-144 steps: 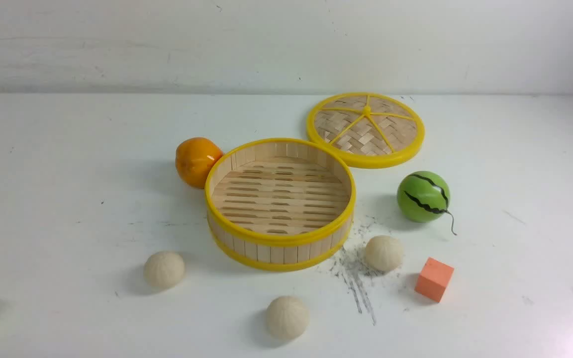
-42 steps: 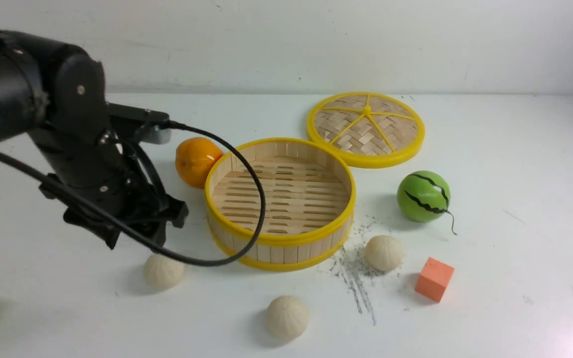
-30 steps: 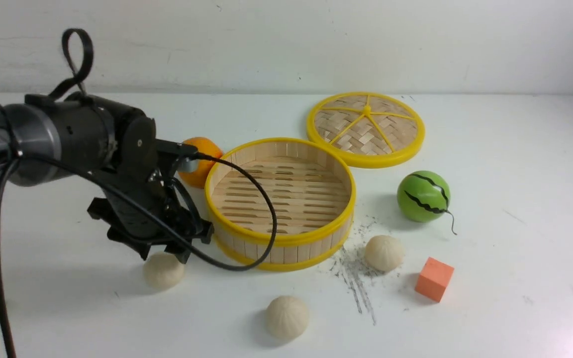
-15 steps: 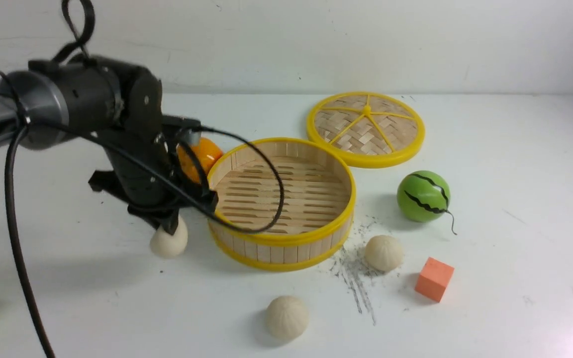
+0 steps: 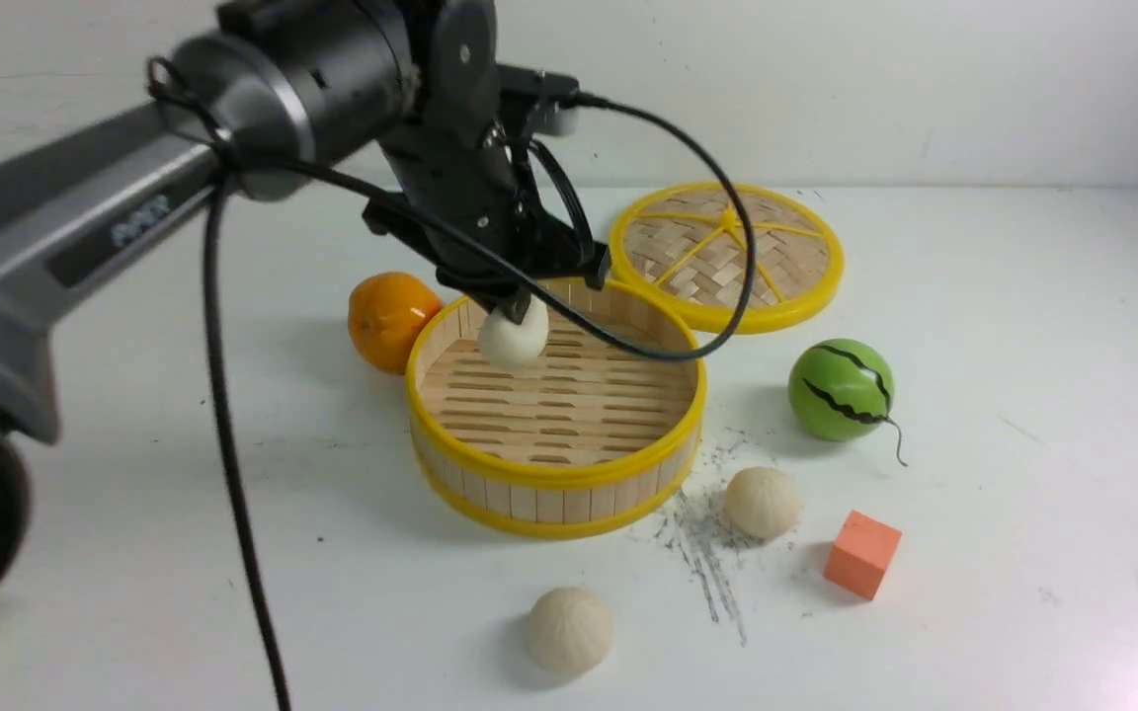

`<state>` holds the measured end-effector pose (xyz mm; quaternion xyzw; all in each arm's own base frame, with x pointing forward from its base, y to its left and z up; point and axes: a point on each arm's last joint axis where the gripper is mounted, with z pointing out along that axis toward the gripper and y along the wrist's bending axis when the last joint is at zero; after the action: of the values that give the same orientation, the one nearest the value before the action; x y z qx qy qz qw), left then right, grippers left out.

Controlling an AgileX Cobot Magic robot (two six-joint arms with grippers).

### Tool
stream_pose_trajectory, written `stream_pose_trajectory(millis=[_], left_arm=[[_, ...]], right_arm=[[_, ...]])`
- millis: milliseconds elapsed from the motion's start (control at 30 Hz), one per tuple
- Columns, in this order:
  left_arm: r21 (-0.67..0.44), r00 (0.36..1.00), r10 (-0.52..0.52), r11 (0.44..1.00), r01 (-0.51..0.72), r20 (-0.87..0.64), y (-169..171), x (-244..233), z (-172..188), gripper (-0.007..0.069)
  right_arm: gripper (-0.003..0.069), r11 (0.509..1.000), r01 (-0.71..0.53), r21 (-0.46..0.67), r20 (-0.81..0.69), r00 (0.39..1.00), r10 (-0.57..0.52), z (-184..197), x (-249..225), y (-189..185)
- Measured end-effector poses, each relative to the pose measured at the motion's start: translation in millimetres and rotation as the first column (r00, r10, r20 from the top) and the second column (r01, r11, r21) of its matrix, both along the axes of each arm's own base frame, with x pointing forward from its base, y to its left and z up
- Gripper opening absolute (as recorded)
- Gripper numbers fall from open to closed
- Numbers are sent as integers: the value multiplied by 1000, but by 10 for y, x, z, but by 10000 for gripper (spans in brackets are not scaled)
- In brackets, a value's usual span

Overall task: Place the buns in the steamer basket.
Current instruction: Use the left arm to put the steamed stuffed bun into the steamer, then use the left arm to grab a steamed stuffed bun

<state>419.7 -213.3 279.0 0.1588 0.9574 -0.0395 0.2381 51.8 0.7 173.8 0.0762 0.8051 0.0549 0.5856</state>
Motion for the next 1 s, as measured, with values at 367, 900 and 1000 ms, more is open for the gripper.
stream_pose_trajectory(millis=[367, 900, 1000], left_arm=[[73, 998, 55, 996, -52, -43, 33, 260, -583, 232], [22, 996, 85, 996, -85, -4, 126, 56, 313, 565], [-89, 997, 73, 993, -72, 12, 148, -155, 695, 539]], right_arm=[[239, 1000, 0, -1, 0, 1000, 0, 0, 0, 0], [239, 1000, 0, -1, 0, 1000, 0, 0, 0, 0], [239, 1000, 0, -1, 0, 1000, 0, 0, 0, 0]])
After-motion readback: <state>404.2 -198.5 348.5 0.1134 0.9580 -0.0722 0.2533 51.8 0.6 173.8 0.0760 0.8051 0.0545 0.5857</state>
